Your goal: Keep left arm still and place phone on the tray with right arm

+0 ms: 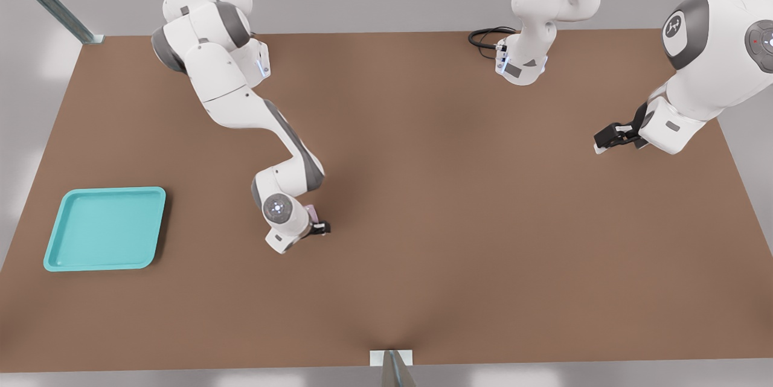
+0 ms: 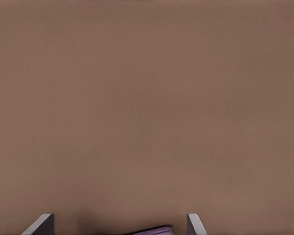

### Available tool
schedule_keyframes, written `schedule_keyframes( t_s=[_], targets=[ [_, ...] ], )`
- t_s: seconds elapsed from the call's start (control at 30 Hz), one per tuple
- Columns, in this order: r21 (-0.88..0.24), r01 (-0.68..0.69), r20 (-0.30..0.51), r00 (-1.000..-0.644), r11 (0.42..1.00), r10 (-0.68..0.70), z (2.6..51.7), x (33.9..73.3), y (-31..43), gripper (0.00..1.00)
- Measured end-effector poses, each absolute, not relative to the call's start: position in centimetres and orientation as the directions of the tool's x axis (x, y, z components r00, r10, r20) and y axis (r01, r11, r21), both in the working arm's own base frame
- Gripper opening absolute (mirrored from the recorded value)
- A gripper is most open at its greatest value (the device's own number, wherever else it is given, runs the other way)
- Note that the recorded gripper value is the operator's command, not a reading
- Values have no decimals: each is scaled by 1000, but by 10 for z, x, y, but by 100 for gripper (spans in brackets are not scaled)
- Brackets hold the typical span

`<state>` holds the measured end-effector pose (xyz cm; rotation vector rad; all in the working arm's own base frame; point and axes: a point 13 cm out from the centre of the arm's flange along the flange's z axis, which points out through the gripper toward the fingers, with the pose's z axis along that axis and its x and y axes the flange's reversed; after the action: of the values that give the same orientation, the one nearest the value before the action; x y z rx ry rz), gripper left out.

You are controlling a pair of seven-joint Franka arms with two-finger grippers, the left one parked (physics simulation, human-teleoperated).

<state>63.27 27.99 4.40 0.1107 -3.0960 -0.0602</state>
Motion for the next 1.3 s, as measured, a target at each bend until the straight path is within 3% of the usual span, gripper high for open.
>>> schedule_keyframes(
  t_s=[0.43, 0.67, 1.3],
  targets=[
    [63, -82, 53, -995, 995, -86, 60, 620, 257, 100],
    [70, -131, 72, -988, 989, -136, 80, 584, 268, 100],
    [86, -150, 92, -983, 985, -158, 38, 571, 275, 100]
  ],
)
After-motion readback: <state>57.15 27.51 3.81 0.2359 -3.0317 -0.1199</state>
